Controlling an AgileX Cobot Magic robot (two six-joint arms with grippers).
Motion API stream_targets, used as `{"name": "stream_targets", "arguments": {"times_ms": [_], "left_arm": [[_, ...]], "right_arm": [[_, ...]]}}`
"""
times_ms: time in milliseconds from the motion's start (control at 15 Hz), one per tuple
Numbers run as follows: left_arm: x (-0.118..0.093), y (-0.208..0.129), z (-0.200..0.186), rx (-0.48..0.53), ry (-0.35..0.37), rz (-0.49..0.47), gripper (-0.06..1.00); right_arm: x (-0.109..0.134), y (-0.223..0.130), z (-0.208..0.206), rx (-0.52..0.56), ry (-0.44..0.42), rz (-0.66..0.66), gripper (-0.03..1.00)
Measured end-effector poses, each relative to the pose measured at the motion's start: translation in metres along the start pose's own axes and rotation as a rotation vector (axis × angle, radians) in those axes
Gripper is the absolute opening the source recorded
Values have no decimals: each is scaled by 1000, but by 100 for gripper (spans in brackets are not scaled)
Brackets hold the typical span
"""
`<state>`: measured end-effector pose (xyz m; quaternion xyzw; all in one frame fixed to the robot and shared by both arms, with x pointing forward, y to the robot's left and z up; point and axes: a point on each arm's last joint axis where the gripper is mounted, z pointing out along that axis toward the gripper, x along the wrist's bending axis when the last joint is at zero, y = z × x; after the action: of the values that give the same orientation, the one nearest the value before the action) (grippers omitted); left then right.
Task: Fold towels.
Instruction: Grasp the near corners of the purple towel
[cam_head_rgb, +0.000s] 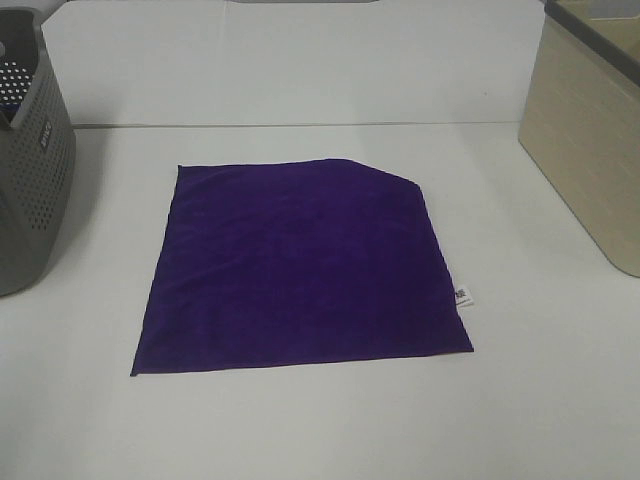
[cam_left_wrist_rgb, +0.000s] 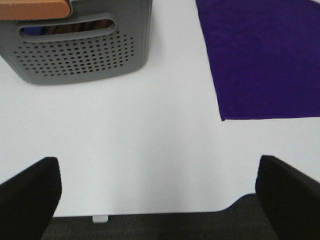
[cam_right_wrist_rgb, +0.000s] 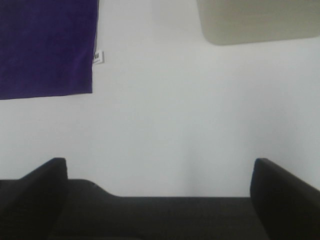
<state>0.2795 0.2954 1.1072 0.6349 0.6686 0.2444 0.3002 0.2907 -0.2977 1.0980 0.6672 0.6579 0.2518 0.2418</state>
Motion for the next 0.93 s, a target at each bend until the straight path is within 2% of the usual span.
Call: {"name": "stream_targets", "arguments": {"times_ms": [133, 267, 333, 467, 533, 600, 733, 933], "left_arm": [[3, 42, 29, 159, 31, -13, 98], [5, 59, 59, 287, 36, -16, 98], [8, 68, 99, 443, 37, -5, 98], [7, 73, 135, 504, 7, -24, 98], [4, 70, 151, 518, -42, -36, 98], [3, 68, 160, 531, -68, -41, 98], [-3, 42, 193, 575, -179, -65, 98], [-7, 19, 231, 586, -266, -85, 98]], "right_arm": [[4, 50, 18, 110, 37, 36, 96], [5, 74, 41, 195, 54, 43, 96], [8, 88, 77, 313, 92, 29, 96], [17, 98, 109, 352, 202, 12, 96], [24, 103, 125, 346, 286, 10, 96], [27, 103, 132, 342, 326, 23, 96], [37, 93, 171, 374, 459, 40, 95], [43, 76, 225, 438, 544, 68, 95]]}}
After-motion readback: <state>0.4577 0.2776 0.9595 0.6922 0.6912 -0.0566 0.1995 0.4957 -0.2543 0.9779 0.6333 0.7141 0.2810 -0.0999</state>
